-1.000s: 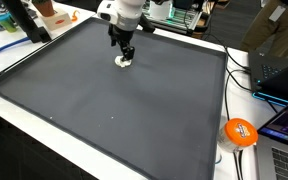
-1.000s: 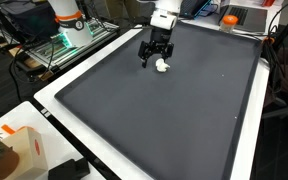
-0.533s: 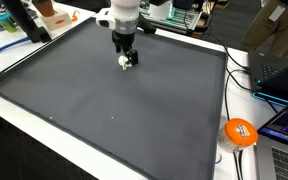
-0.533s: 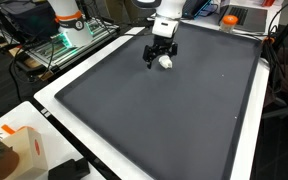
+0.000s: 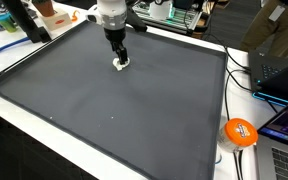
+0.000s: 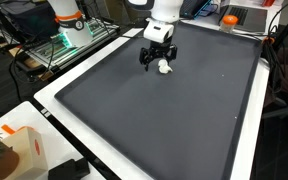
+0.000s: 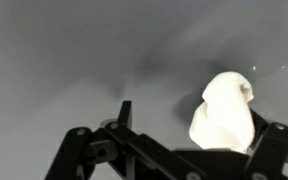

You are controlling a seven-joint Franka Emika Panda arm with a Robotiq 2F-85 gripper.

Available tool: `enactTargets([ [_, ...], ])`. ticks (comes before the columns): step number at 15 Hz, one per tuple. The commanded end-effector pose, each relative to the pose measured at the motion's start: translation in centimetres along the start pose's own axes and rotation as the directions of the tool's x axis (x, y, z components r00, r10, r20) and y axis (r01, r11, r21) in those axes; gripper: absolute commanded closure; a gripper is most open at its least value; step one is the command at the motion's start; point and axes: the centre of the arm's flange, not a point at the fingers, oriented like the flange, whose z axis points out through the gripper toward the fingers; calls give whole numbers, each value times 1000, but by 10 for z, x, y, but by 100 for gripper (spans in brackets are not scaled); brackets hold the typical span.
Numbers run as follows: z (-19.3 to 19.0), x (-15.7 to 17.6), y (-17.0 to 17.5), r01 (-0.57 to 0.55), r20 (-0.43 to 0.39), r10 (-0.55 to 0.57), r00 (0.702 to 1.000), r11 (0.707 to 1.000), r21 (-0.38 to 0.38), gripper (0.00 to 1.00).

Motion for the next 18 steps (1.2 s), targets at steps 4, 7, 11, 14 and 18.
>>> enactTargets([
  [4,-25,13,39,-43,56,39,998,997,65,0],
  [7,-33,12,35,-22,5,21,1000,999,40,0],
  [11,-19,-4,12,71,5,-71,997,976,-205,0],
  [14,-11,-19,-7,121,-6,-126,992,960,-253,0],
  [18,-6,-28,-24,172,23,-171,985,967,-186,0],
])
